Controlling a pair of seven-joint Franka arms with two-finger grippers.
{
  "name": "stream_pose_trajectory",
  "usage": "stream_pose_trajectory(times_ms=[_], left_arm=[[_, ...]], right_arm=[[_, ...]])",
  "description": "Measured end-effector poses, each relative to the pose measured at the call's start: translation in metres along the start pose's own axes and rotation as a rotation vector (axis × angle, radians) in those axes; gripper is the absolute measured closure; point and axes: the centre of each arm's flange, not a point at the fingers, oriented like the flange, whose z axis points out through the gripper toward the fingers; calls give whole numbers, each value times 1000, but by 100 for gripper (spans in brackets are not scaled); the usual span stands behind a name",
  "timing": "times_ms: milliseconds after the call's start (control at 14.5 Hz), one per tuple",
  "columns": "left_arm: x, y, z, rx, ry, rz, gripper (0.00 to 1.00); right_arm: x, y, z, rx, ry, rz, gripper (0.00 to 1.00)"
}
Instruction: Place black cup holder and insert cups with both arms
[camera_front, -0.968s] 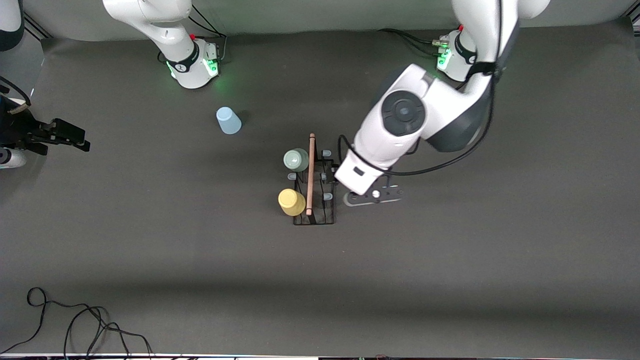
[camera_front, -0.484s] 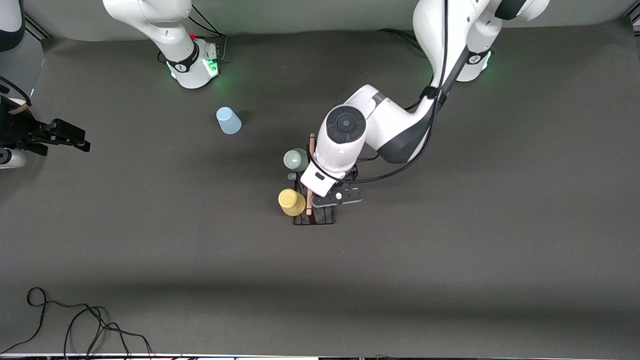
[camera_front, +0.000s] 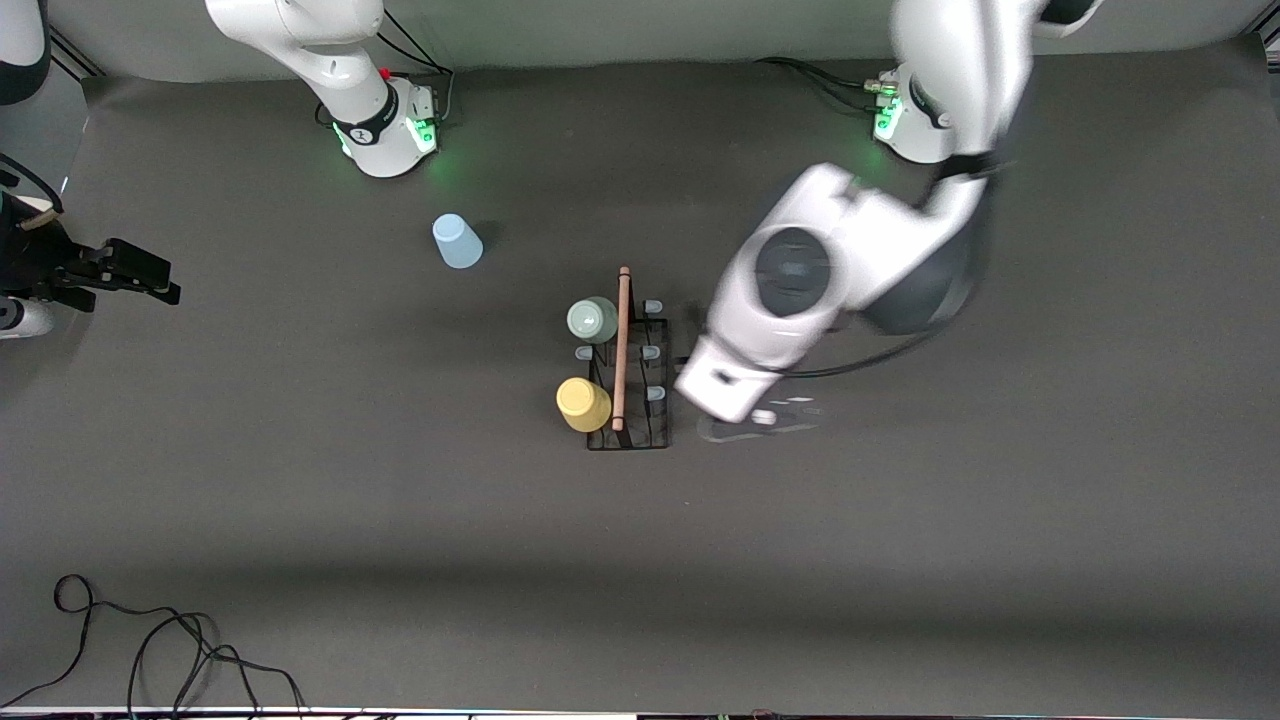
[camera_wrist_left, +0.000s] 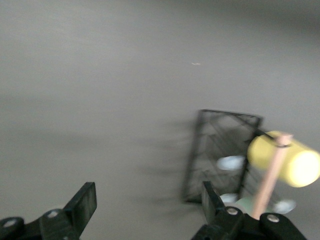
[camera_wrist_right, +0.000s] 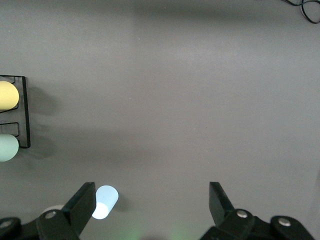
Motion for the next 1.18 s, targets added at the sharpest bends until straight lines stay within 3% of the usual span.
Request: stream_pose_trajectory(times_ms=[207, 415, 553, 830, 1176], left_arm=[[43, -142, -55, 10, -43, 85, 1], [78, -282, -72, -6, -56, 117, 1], [82, -340, -76, 4, -76, 114, 1], [50, -370, -113, 12, -107, 100, 1], [-1, -327, -110, 45, -36, 168, 1]], right_arm=[[1, 0, 2, 0, -3, 0, 0], [1, 0, 2, 0, -3, 1, 0], [1, 0, 1, 0, 0, 15, 0], [2, 0, 0, -1, 12, 29, 0], [2, 0, -1, -1, 13, 31, 0]])
